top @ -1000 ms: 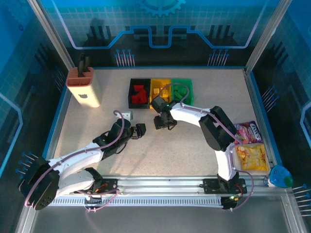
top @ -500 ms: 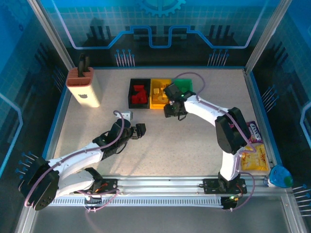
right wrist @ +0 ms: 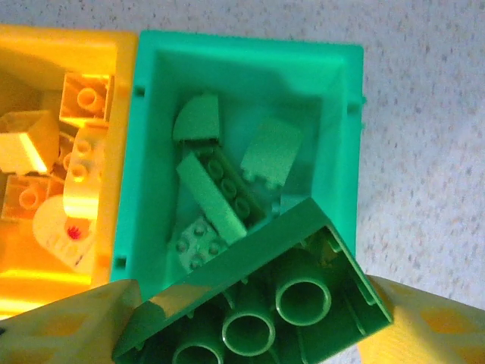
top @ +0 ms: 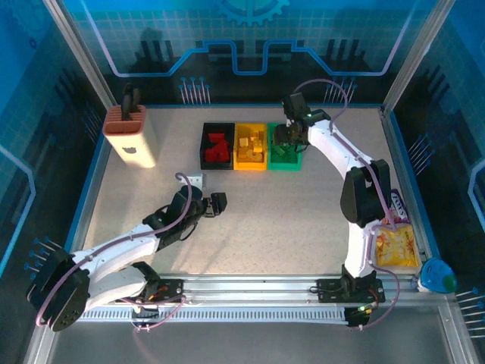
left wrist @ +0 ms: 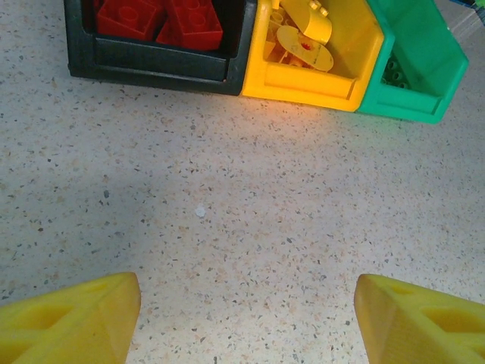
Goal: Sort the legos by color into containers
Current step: Place the lego in the container.
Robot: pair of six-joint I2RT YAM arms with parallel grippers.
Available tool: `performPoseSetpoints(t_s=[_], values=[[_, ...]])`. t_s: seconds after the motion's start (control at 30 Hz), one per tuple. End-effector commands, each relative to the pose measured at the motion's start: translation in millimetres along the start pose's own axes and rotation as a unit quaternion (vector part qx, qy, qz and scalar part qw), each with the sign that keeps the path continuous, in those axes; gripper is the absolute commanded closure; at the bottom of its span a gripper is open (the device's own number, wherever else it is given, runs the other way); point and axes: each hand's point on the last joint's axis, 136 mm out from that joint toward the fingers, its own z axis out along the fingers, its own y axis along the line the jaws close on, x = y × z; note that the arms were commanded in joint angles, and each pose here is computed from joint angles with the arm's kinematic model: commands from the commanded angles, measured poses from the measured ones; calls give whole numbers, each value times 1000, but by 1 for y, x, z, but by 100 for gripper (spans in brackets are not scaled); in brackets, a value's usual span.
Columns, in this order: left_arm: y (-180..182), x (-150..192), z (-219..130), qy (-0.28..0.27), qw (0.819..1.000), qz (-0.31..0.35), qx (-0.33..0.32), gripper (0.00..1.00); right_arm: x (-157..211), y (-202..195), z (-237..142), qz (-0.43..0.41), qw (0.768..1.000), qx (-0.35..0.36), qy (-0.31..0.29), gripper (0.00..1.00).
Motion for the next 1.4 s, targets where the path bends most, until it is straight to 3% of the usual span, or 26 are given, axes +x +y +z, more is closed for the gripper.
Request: performPoseSetpoints(t_s=[0.0, 0.23, 0.5, 0.67, 0.97, 1.27, 1.3, 1.33, 1.37], values=[[-1, -16, -10, -22, 1000, 4, -6, 25, 10, 2, 10, -13, 999, -13, 41, 23], [-1, -17, -11, -25, 1000, 4, -5, 25, 25, 8, 4, 1, 999, -42, 23, 18], [-5, -18, -5, -24, 1000, 2, 1, 25, 36, 1, -11, 9, 999, -43, 15, 18], [0, -20, -9, -30, 999, 8, -11, 18, 38, 0, -25, 12, 998, -57, -9, 18], [16, -42, -27, -79, 995, 27, -57, 1, 34, -8, -68, 8, 992, -73, -106, 16], [32, -71, -44, -128, 982, 58, -127, 1, 36, -20, -116, -13, 966, -86, -244, 12], [34, -75, -47, -135, 979, 65, -137, 1, 38, -26, -120, -11, 964, -74, -254, 10], [37, -79, -51, -143, 976, 69, -147, 1, 40, -33, -122, -3, 963, -61, -262, 0], [40, -85, -56, -155, 973, 70, -158, 1, 42, -40, -125, -3, 961, -46, -274, 0]])
